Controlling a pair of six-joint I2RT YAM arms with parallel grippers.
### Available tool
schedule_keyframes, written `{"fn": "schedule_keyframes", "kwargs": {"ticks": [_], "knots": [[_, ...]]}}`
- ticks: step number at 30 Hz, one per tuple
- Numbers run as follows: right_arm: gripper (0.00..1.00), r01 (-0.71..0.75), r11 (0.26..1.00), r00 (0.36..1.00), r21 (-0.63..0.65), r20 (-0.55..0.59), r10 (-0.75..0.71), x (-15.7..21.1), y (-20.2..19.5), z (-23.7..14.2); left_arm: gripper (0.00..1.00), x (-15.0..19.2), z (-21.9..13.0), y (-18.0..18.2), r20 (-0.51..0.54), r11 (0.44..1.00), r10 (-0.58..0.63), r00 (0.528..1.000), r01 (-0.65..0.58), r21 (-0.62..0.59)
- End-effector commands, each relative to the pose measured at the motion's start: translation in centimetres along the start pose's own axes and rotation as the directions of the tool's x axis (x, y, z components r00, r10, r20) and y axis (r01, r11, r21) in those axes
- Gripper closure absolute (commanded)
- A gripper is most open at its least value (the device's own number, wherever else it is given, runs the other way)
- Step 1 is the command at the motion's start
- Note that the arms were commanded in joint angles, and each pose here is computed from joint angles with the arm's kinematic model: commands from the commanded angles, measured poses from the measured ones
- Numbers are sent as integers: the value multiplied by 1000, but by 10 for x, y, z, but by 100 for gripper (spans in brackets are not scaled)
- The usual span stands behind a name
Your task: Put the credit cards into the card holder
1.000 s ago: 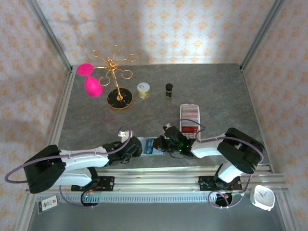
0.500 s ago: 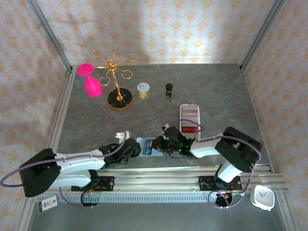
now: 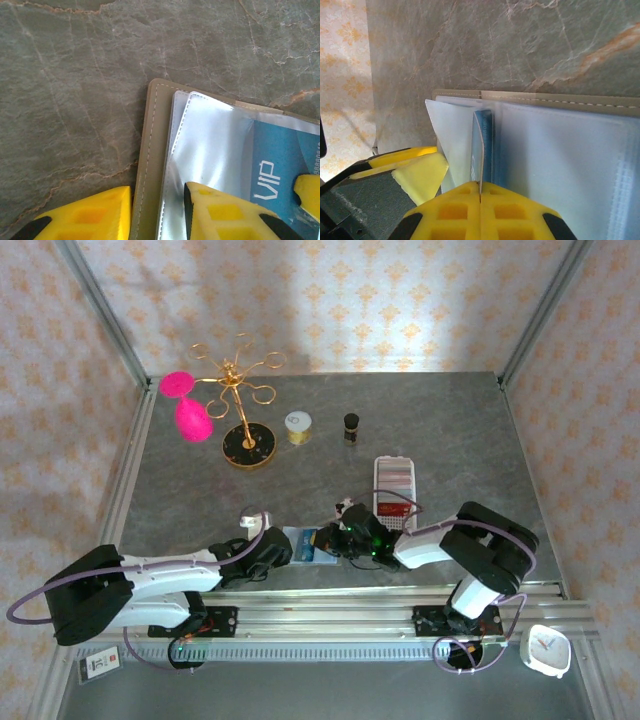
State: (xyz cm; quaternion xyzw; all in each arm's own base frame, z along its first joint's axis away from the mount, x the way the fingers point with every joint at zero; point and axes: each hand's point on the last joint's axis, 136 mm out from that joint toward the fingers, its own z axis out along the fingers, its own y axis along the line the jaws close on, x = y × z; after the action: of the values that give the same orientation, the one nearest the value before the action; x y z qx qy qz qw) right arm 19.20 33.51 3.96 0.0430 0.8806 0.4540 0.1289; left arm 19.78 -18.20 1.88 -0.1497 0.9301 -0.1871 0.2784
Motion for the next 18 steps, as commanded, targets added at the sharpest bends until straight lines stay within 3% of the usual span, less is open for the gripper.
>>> {"fn": "schedule_keyframes", "kwargs": {"ticks": [1,5,13,18], "knots": [[100,29,999,1000,26,4,-29,-1,0,7,66,5,5,-3,-21,1000,17,1000,-16,16],[94,52,998,999,38,-8,-52,-2,1,12,66,7,6,-2,-25,1000,19,1000,-19,13],[66,134,974,991,182,-9,-135,-11,-12,10,64,8,6,-3,-34,999,26,999,-26,19],[58,157,957,984,245,39,-171,-21,-13,-7,64,7,4,-4,-26,999,25,999,-24,32]]}}
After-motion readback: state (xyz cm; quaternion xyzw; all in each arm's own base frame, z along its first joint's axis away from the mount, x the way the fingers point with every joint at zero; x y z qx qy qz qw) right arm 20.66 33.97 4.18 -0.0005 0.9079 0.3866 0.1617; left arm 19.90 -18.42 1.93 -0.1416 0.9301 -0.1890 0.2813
